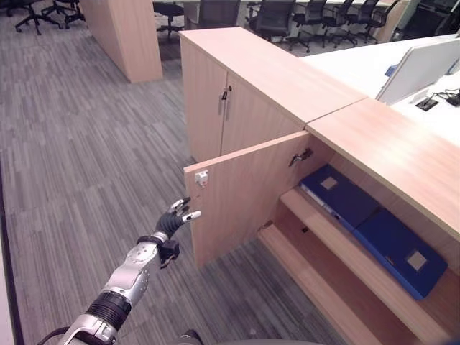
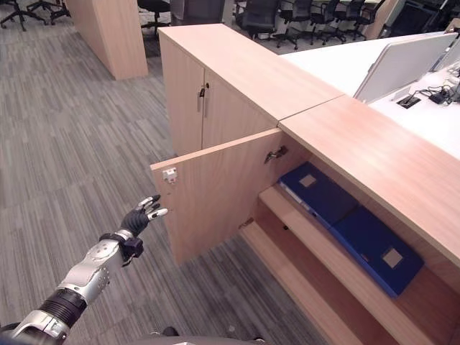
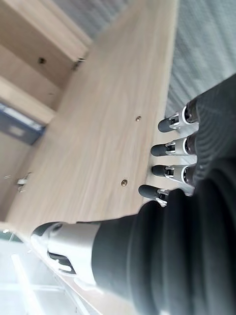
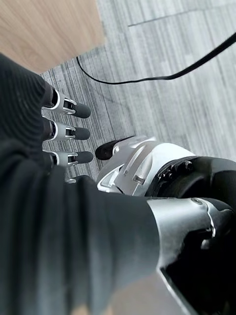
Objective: Put the empty folder in the office cabinet
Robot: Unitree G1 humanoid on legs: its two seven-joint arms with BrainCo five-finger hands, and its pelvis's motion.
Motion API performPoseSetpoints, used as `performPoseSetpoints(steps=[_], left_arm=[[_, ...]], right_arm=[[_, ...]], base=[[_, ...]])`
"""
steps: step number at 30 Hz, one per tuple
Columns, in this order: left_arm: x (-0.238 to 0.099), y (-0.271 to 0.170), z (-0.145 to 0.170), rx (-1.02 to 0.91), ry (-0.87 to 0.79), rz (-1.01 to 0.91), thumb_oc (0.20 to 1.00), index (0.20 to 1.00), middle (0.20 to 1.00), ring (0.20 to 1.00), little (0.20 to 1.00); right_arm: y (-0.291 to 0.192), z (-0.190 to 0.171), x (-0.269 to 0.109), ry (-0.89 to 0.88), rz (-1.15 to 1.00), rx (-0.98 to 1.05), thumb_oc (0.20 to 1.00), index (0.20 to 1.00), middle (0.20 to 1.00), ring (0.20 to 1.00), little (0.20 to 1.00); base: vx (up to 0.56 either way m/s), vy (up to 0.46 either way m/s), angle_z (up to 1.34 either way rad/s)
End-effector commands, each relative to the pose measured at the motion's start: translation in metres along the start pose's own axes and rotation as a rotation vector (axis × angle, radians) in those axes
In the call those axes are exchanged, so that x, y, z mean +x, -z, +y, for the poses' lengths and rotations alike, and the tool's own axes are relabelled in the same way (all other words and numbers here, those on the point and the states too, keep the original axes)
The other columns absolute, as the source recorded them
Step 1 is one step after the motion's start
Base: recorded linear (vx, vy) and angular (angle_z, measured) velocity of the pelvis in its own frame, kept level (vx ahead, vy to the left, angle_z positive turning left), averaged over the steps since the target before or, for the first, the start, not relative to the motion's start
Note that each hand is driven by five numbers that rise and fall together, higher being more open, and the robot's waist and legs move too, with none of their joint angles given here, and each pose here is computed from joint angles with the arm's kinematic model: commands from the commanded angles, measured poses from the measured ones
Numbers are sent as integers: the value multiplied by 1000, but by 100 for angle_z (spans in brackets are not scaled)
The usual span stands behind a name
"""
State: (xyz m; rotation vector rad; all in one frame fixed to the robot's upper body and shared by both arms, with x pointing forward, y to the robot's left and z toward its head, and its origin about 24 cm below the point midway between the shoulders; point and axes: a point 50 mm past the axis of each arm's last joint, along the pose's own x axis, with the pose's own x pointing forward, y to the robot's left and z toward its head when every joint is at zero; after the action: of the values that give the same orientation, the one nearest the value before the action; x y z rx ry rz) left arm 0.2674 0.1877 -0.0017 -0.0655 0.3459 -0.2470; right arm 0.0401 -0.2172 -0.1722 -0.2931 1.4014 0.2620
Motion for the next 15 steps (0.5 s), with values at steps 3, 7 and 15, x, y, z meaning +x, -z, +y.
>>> performPoseSetpoints(steps=[3,7,15], left_arm=[[-9,-57,-180,-39,899,-291,1000,1000,1000,1000,1000],[-14,-51,-165,-34,865,-283,1000,1000,1000,1000,1000],[-17,-42,-150,-63,810,-259,1000,1000,1000,1000,1000]], right_arm=[[-34,-6,2,28,-83,-38,1000,1000,1000,1000,1000],[-42,0,3,12,-117,-19,1000,1000,1000,1000,1000],[-33,15,5,-31,-91,41,1000,1000,1000,1000,1000]], base=[[-31,25,9],[-36,49,-4],[-43,71,0]])
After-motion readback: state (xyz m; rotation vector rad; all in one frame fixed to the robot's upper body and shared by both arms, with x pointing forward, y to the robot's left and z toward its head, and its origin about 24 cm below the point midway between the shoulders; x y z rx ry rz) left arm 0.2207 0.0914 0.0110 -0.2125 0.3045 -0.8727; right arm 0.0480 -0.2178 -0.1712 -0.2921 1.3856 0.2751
